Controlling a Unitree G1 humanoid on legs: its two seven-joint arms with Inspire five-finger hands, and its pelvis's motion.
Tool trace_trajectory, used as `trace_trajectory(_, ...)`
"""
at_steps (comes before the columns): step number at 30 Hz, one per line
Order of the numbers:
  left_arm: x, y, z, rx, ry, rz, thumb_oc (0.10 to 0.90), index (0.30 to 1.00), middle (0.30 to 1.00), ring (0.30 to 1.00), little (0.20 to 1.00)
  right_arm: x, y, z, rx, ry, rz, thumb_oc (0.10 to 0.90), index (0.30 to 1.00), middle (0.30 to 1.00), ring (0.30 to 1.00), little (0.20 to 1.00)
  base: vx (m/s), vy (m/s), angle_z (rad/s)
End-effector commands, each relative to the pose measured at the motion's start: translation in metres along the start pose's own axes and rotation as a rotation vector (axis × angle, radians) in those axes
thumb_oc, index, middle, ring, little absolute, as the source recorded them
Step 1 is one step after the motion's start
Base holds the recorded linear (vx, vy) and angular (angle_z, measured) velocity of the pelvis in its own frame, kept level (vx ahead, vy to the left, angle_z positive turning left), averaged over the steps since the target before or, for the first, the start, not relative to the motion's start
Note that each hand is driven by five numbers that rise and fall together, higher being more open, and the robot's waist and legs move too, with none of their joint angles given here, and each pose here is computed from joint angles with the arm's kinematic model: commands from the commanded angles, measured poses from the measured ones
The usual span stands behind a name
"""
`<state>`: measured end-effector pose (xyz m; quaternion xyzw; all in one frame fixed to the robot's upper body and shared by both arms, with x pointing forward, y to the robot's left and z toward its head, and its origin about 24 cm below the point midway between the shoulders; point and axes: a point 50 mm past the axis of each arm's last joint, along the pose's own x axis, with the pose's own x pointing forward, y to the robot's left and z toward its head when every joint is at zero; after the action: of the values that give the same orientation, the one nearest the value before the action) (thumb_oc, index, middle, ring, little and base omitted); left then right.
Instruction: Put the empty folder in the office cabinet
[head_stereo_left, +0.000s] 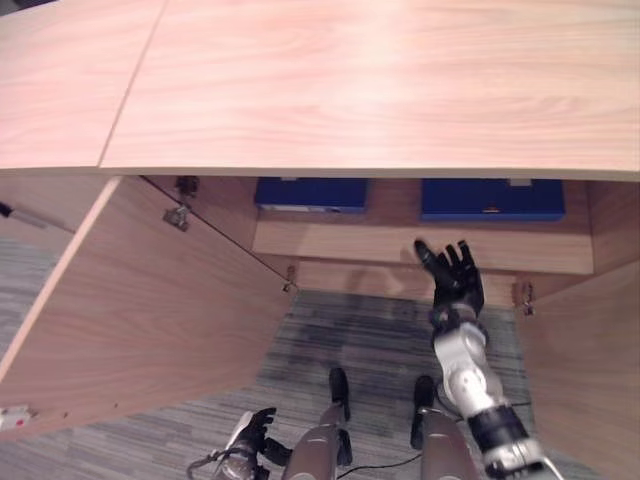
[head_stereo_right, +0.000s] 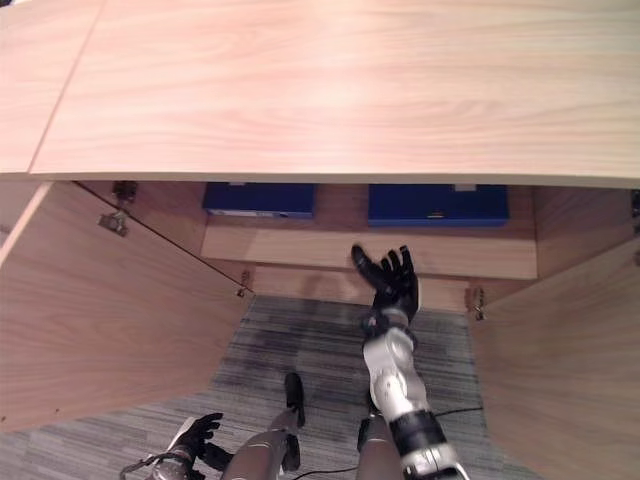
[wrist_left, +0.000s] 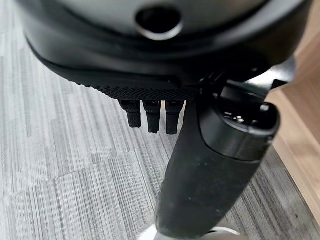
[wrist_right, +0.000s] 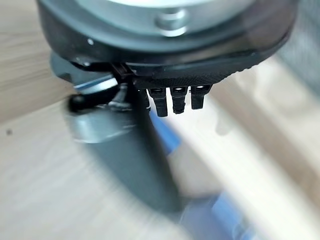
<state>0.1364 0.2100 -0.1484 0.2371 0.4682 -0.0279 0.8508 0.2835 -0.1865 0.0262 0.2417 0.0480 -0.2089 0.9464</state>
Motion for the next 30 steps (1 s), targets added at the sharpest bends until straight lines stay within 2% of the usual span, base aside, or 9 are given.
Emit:
trace_trajectory(1, 0.010, 0.004, 0.040, 0.009, -0.093, 0.015, 0.800, 0.900, 0.900, 0.900, 0.900, 0.008, 0.058, 0.097, -0.333, -0.557, 0.305, 0.400, 0.300, 0.300, 0.300, 0.300, -0.01, 0.010, -0.25)
trace_trajectory(2, 0.010, 0.003, 0.040, 0.009, -0.093, 0.014, 0.800, 0.900, 0.900, 0.900, 0.900, 0.008, 0.058, 0.097, -0.335, -0.558, 0.304, 0.400, 0.300, 0.300, 0.300, 0.300, 0.00, 0.004, -0.29)
trace_trajectory(7, 0.009, 0.004, 0.035, 0.018, -0.093, -0.005, 0.800, 0.900, 0.900, 0.900, 0.900, 0.005, 0.048, 0.116, -0.706, -0.718, 0.310, 0.400, 0.300, 0.300, 0.300, 0.300, 0.00, -0.004, -0.07)
trace_trajectory(8, 0.009, 0.003, 0.035, 0.018, -0.093, -0.005, 0.800, 0.900, 0.900, 0.900, 0.900, 0.004, 0.048, 0.115, -0.707, -0.718, 0.309, 0.400, 0.300, 0.300, 0.300, 0.300, 0.00, 0.000, 0.00)
trace_trajectory(17, 0.006, 0.005, 0.022, 0.064, -0.084, -0.033, 0.800, 0.900, 0.900, 0.900, 0.900, 0.029, 0.035, 0.140, -1.081, -0.788, 0.211, 0.400, 0.300, 0.300, 0.300, 0.300, 0.00, -0.008, 0.07)
trace_trajectory(30, 0.003, 0.008, 0.012, 0.129, -0.085, -0.046, 0.800, 0.900, 0.900, 0.900, 0.900, 0.077, 0.036, 0.171, -1.236, -0.653, 0.091, 0.400, 0.300, 0.300, 0.300, 0.300, -0.01, -0.003, 0.02)
